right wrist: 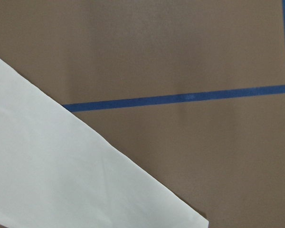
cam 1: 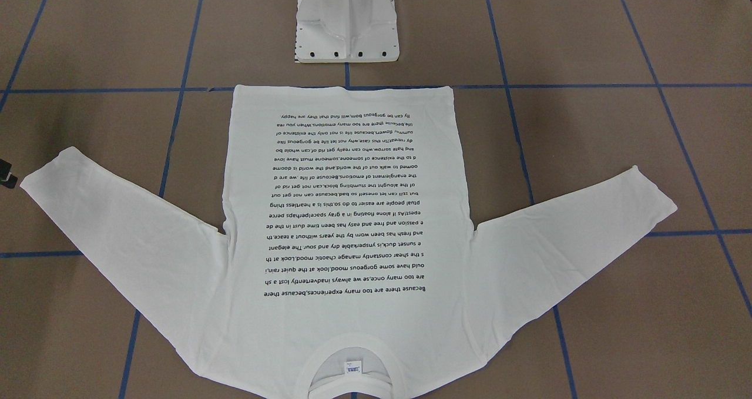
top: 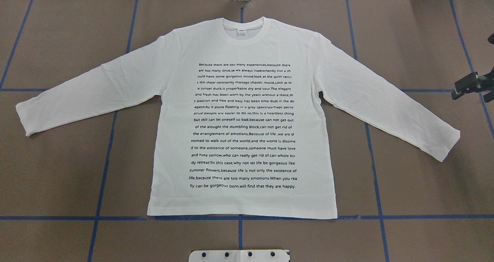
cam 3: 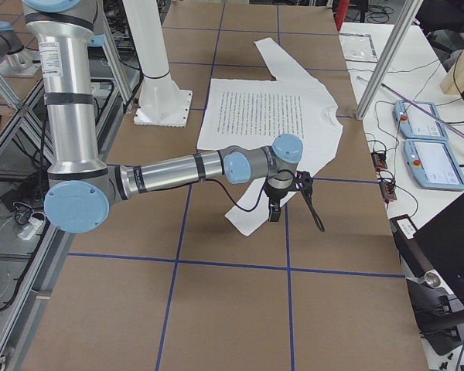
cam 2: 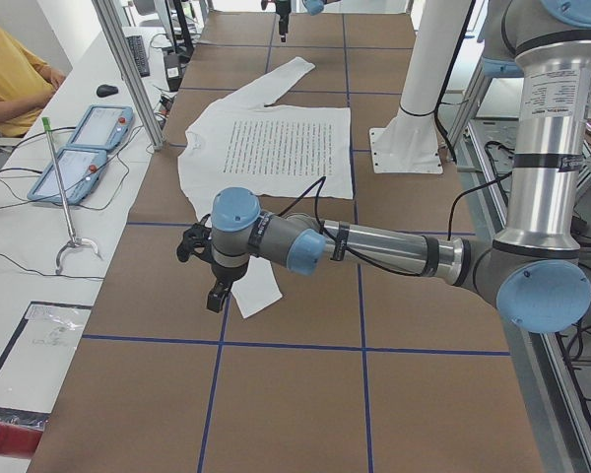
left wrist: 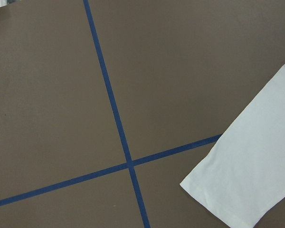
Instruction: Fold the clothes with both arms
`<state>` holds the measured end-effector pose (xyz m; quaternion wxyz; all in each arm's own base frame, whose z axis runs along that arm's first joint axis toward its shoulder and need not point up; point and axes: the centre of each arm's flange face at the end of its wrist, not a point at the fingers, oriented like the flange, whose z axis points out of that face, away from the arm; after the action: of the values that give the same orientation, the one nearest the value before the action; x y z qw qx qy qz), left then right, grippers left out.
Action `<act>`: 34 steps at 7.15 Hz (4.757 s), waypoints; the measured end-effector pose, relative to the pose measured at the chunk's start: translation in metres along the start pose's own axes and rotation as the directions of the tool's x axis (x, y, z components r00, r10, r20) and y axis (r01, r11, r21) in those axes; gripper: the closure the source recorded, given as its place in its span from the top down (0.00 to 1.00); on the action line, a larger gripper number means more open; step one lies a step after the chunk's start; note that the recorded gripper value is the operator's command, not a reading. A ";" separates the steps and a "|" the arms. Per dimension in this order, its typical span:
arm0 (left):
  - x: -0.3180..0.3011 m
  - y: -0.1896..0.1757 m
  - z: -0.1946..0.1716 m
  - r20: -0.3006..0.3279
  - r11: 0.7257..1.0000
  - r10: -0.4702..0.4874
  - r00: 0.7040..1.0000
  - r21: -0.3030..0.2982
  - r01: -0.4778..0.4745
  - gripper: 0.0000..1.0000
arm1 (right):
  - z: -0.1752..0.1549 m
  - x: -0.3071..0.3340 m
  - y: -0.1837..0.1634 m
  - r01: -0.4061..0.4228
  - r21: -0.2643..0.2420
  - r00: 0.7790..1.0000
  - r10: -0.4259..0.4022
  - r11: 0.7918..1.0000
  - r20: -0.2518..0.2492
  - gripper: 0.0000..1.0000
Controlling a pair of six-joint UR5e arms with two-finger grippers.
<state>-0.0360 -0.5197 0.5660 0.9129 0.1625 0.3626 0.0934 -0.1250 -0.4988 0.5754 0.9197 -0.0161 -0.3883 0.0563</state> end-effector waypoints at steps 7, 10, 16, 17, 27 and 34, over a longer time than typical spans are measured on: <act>0.001 -0.002 -0.002 0.005 1.000 0.020 1.000 0.025 -0.020 1.00 | 0.073 0.051 0.042 -0.142 0.011 0.989 0.142 0.990 0.036 0.85; 0.002 -0.002 -0.003 0.005 0.999 0.024 1.000 0.026 -0.024 1.00 | 0.083 0.056 0.046 -0.189 -0.024 0.981 0.190 0.982 0.033 0.81; 0.001 -0.002 -0.002 0.006 0.999 0.026 1.000 0.025 -0.026 1.00 | 0.088 0.049 0.044 -0.199 -0.039 0.979 0.200 0.979 0.036 0.74; 0.001 -0.002 -0.002 0.006 0.999 0.026 1.000 0.024 -0.027 1.00 | 0.088 0.048 0.044 -0.197 -0.039 0.979 0.199 0.980 0.036 0.74; 0.004 -0.003 -0.006 0.007 0.999 0.033 0.999 0.033 -0.033 1.00 | 0.083 0.030 0.039 -0.280 -0.100 0.954 0.289 0.955 0.085 0.00; 0.006 -0.004 -0.007 0.006 0.999 0.036 0.999 0.035 -0.036 1.00 | 0.018 -0.095 0.015 -0.412 -0.114 0.880 0.427 0.904 0.207 0.00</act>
<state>-0.0365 -0.5201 0.5561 0.9091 0.1852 0.3586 0.1029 -0.2054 -0.4948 0.5192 0.8341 -0.1239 -0.4798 0.2424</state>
